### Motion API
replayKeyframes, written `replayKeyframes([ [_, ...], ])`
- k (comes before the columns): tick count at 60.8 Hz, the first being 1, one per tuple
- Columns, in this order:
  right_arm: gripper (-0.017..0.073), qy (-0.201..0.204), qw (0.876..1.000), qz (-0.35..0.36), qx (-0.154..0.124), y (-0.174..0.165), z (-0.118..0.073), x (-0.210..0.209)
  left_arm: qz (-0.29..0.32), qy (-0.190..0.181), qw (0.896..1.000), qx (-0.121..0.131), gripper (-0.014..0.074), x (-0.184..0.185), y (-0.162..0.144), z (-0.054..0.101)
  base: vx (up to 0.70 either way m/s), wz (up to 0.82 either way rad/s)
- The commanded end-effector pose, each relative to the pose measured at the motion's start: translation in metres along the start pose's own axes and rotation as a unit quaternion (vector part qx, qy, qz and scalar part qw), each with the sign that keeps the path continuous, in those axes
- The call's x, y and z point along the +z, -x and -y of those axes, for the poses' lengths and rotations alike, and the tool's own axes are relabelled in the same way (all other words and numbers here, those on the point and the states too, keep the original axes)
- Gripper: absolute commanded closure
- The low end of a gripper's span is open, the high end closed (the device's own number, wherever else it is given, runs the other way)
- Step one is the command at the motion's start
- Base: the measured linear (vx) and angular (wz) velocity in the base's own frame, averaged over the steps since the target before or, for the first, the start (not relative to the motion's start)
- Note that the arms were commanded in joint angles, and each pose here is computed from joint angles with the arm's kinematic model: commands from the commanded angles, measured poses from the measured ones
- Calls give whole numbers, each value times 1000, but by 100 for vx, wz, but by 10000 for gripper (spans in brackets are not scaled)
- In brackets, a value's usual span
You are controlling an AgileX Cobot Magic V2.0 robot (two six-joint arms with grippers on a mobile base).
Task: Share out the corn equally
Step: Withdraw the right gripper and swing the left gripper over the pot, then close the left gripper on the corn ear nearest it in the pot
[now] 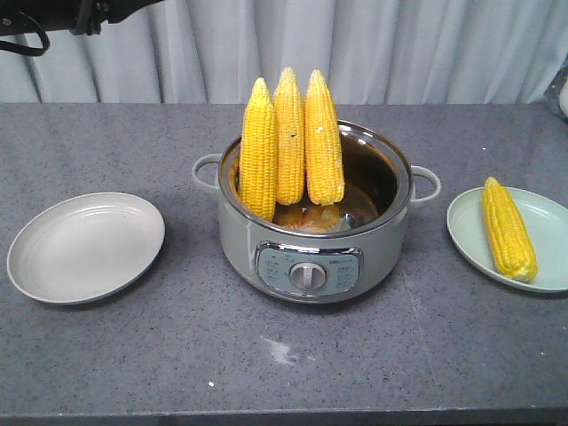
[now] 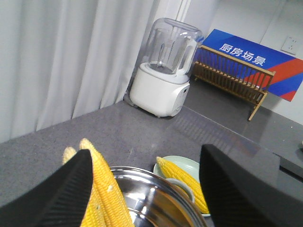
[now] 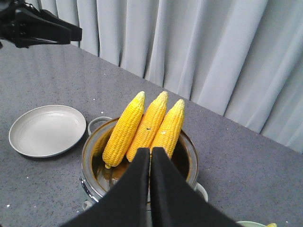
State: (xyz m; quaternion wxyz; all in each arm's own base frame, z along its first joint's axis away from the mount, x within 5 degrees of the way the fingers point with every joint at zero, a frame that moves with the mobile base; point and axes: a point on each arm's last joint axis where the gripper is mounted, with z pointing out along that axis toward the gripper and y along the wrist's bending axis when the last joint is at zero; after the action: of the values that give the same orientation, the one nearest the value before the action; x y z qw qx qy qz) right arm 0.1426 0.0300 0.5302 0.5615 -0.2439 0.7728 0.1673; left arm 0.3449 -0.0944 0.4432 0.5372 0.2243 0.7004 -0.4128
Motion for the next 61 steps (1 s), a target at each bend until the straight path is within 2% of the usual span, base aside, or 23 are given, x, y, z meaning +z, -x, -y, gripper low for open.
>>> replayKeyframes([
  [1, 564, 14, 1000, 13, -6, 5, -8, -6, 36, -15, 999, -13, 133, -1, 14, 9, 0, 0],
  [12, 564, 7, 1000, 7, -8, 4, -7, -6, 30, -12, 999, -21, 133, 4, 9, 1, 0, 0],
  [22, 564, 7, 1000, 7, -7, 4, -7, -6, 47, 19, 998, -22, 133, 3, 12, -4, 0, 0],
  [28, 564, 8, 1000, 8, -7, 5, -7, -6, 61, 51, 997, -19, 135, 3, 15, -10, 0, 0],
  [36, 564, 8, 1000, 8, -7, 5, -7, -6, 67, 117, 991, 7, 158, 1, 16, -22, 0, 0],
  [40, 564, 8, 1000, 8, -7, 5, -7, -6, 71, 132, 989, 13, 174, 0, 17, -24, 0, 0],
  [46, 564, 8, 1000, 8, -7, 5, -7, -6, 67, 132, 989, 16, 196, 0, 16, -24, 0, 0],
  [52, 565, 9, 1000, 9, -6, 5, -7, -6, 49, 102, 993, 15, 197, 6, 12, -17, 0, 0],
  [61, 564, 9, 1000, 9, -6, 5, -7, -6, 29, 84, 996, 4, 196, 31, -3, -15, 0, 0],
])
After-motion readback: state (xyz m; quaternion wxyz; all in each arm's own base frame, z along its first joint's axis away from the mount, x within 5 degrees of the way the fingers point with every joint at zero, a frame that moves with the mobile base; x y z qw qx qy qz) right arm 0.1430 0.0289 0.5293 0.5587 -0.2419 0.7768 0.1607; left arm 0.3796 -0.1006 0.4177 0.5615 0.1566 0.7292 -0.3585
